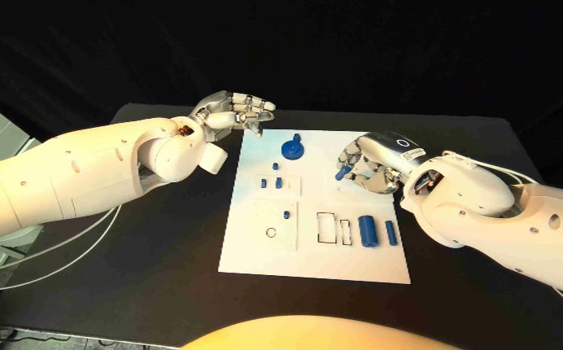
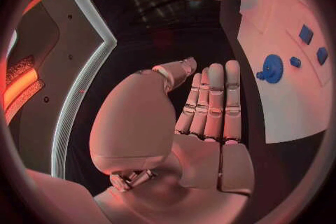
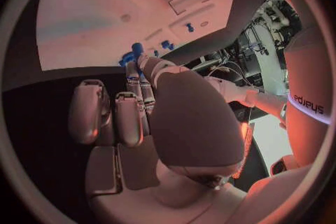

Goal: Assemble the parts on the task board

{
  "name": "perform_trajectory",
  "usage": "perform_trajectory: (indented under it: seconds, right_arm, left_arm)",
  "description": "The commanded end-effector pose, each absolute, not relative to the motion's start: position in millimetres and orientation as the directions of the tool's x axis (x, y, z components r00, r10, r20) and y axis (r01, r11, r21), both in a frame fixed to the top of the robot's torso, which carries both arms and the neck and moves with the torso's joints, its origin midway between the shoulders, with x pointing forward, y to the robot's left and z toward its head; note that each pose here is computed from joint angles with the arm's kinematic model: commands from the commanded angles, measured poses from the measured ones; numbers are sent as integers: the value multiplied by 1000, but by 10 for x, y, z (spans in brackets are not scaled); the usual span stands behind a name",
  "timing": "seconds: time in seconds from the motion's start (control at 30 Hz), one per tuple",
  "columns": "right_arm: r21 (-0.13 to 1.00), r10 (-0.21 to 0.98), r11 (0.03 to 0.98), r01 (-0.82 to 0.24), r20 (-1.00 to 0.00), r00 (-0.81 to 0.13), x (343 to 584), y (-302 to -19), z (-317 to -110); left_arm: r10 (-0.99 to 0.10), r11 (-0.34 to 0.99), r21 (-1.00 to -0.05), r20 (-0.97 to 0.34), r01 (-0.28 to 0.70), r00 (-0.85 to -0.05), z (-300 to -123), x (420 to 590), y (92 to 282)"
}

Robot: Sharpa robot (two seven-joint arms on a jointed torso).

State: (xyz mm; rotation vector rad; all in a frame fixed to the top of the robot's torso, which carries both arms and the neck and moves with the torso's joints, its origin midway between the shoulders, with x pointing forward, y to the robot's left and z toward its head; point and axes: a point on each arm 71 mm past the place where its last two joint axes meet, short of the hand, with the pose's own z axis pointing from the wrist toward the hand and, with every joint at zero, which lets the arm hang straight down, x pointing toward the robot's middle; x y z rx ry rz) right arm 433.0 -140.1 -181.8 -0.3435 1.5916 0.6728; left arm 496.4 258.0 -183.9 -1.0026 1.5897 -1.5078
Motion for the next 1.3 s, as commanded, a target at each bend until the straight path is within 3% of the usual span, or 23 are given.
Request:
perform_trajectory:
  seconds: [0.03,0.63,0.93,1.3]
  right_arm:
    - [280,229,762,-584,-960,-161,4277,-1319,-1771]
    - [438,250,591,-677,-898,-363,3816,-456,-2052]
    - [447,219,591,-671,-890,-400,3767,-361,-2270]
    - [425,186,605,-674,-898,-399,3760,-337,-2377]
  left_arm:
    - [-890,3,-998,24,-58,-456,-1828,4963,2555]
    - [-885,-1,-998,29,-60,-465,-1834,4970,2514]
    - [-884,-1,-998,30,-61,-467,-1834,4970,2505]
    - [-883,-2,-998,30,-62,-468,-1835,4970,2501]
